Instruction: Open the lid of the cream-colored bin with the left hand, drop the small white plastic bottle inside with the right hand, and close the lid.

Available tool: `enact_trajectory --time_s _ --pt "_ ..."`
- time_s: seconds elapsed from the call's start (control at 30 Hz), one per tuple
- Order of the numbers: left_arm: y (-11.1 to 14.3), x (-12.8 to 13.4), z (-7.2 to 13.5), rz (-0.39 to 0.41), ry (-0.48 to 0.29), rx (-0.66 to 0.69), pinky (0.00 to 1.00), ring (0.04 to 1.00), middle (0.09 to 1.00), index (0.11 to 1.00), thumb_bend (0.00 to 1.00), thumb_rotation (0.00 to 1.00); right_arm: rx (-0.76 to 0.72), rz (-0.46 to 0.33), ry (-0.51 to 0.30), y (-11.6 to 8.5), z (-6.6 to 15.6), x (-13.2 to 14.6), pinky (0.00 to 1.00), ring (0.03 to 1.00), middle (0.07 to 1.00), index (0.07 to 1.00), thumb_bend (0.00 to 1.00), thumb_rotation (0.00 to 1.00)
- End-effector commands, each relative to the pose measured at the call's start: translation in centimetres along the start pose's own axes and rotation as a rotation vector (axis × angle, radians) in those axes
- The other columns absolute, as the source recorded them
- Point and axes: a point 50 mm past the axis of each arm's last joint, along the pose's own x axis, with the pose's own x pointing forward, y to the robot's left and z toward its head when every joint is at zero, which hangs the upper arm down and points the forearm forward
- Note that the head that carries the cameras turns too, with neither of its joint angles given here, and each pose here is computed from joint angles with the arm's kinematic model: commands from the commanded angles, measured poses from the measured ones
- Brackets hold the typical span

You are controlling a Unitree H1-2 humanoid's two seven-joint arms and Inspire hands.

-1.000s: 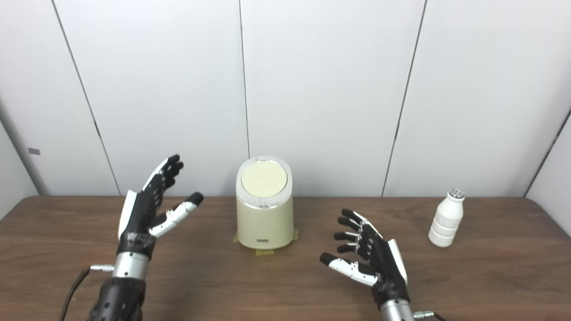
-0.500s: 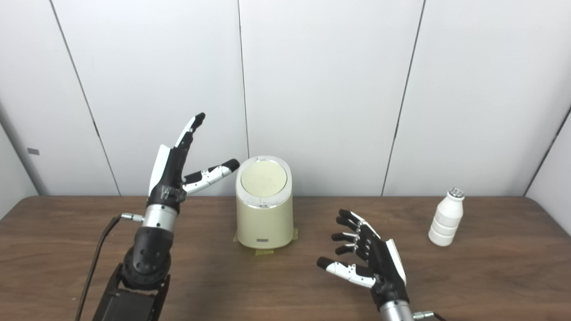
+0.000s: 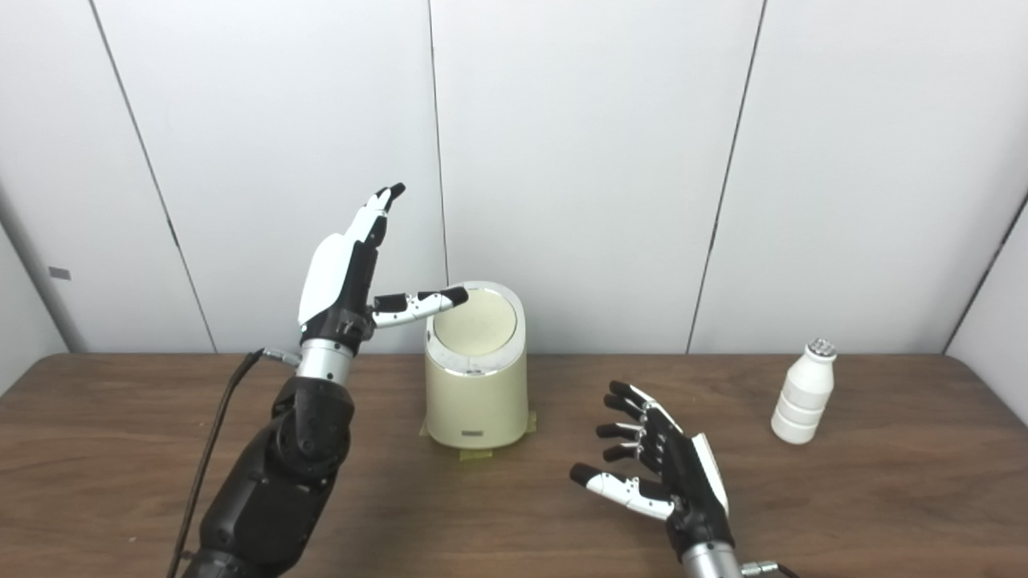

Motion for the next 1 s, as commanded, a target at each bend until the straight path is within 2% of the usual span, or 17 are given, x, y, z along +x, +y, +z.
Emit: enact_trajectory --time_s 0.0,0.1,0.33,0.57,0.97 --pt "1.5 2.7 2.2 0.066 -0.093 0.039 0.94 1.0 1.0 1.0 0.94 0.34 0.002 -0.009 -0.107 0.0 2.2 1.6 0.54 0.68 0.81 0.825 0.86 0.27" --pt "1.2 2.8 1.9 0.049 -0.092 0.073 0.92 1.0 1.0 1.0 0.93 0.31 -0.003 -0.014 -0.112 0.1 2.3 1.6 0.54 0.678 0.806 0.829 0.86 0.28" --pt "0.9 2.6 1.3 -0.01 -0.079 0.114 0.99 1.0 1.0 1.0 0.99 0.28 0.004 -0.017 -0.122 0.0 2.5 1.5 0.53 0.667 0.804 0.825 0.86 0.27" --pt "0.4 2.4 1.0 -0.041 -0.065 0.14 1.0 1.0 1.0 1.0 0.97 0.22 0.008 -0.013 -0.136 0.0 2.4 1.5 0.53 0.656 0.798 0.821 0.85 0.26" --pt "-0.2 2.3 0.5 -0.098 -0.031 0.187 0.96 1.0 1.0 1.0 1.0 0.23 0.011 -0.016 -0.141 0.4 2.7 1.5 0.53 0.658 0.797 0.82 0.86 0.27"
